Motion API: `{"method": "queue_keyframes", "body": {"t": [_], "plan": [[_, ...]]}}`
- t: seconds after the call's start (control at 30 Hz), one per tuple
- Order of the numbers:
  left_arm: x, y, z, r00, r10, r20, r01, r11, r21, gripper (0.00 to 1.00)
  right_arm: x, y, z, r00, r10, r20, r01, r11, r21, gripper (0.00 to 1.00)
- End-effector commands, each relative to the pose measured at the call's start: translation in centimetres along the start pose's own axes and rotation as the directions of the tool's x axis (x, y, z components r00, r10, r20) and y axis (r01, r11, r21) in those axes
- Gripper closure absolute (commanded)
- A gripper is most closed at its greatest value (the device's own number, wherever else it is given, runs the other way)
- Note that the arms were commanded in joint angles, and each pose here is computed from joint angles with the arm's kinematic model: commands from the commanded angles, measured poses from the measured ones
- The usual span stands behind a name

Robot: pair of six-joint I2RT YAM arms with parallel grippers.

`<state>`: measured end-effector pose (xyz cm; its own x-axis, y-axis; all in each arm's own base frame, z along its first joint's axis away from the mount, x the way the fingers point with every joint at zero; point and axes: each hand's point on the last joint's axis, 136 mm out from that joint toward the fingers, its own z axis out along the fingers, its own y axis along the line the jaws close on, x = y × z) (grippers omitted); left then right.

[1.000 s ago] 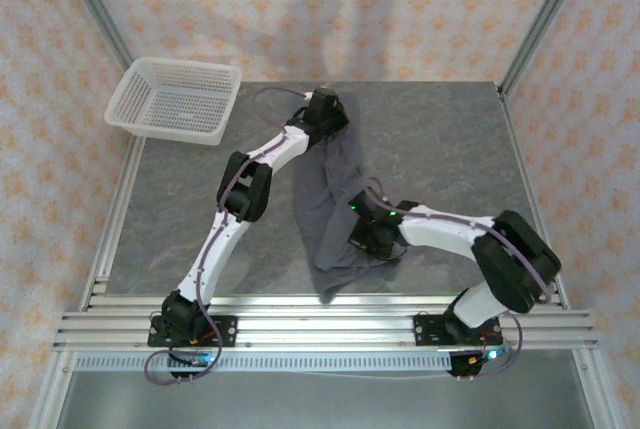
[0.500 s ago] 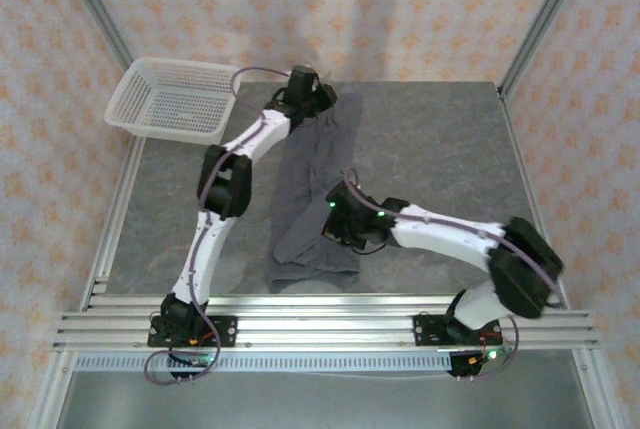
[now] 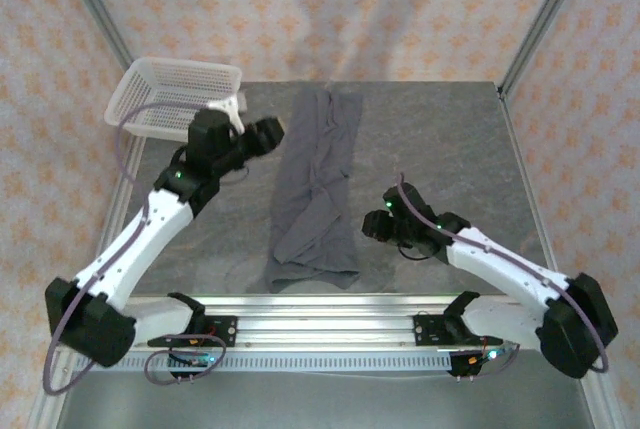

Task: Fold the inside-out t-shirt
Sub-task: Fold the T-shirt at the center of the table.

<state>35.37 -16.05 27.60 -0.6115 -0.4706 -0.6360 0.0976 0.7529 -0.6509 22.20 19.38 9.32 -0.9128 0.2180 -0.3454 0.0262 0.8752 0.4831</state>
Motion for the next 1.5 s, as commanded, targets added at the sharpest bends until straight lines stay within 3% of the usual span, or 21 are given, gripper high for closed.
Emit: {"method": "queue_keyframes", "body": {"t": [0.0, 0.23, 0.53, 0.63, 0.73, 0.87, 1.13, 1.3, 1.47], "plan": [[7.6, 5.9, -1.2, 0.981, -0.035, -0.189, 0.005, 0.988, -0.154, 0.47, 0.1, 3.5, 2.1, 0.999, -0.014, -0.049, 0.005, 0.983, -0.186, 0.52], [14.9, 10.3, -3.0, 0.942, -0.129, -0.311, 0.069, 0.978, -0.197, 0.32, 1.3, 4.2, 5.3, 0.989, 0.039, -0.141, -0.072, 0.968, -0.238, 0.53], [19.5, 13.4, -2.2, 0.896, -0.193, -0.4, 0.094, 0.963, -0.254, 0.3, 3.6, 2.1, 7.5, 0.977, 0.066, -0.203, -0.101, 0.981, -0.165, 0.48], [20.2, 13.7, -1.6, 0.885, -0.196, -0.422, 0.087, 0.961, -0.263, 0.3, 4.5, 2.4, 8.2, 0.97, 0.058, -0.234, -0.097, 0.982, -0.16, 0.54], [20.6, 13.7, -1.1, 0.88, -0.203, -0.43, 0.096, 0.962, -0.257, 0.3, 5.0, 3.3, 8.5, 0.965, 0.065, -0.253, -0.115, 0.976, -0.185, 0.77], [21.8, 13.6, -0.4, 0.86, -0.241, -0.451, 0.145, 0.961, -0.237, 0.3, 5.0, 4.5, 7.8, 0.967, 0.08, -0.241, -0.135, 0.965, -0.224, 0.93], [23.3, 15.2, -0.1, 0.838, -0.289, -0.463, 0.161, 0.941, -0.296, 0.32, 4.5, 4.0, 6.1, 0.979, 0.104, -0.177, -0.141, 0.967, -0.211, 0.96], [24.3, 15.1, 0.6, 0.818, -0.301, -0.489, 0.176, 0.942, -0.286, 0.39, 4.6, 4.1, 6.2, 0.976, 0.112, -0.188, -0.152, 0.966, -0.21, 0.96], [24.7, 16.1, -0.5, 0.813, -0.273, -0.514, 0.097, 0.935, -0.342, 0.44, 4.6, 3.6, 6.4, 0.976, 0.12, -0.184, -0.155, 0.97, -0.189, 0.96]]}}
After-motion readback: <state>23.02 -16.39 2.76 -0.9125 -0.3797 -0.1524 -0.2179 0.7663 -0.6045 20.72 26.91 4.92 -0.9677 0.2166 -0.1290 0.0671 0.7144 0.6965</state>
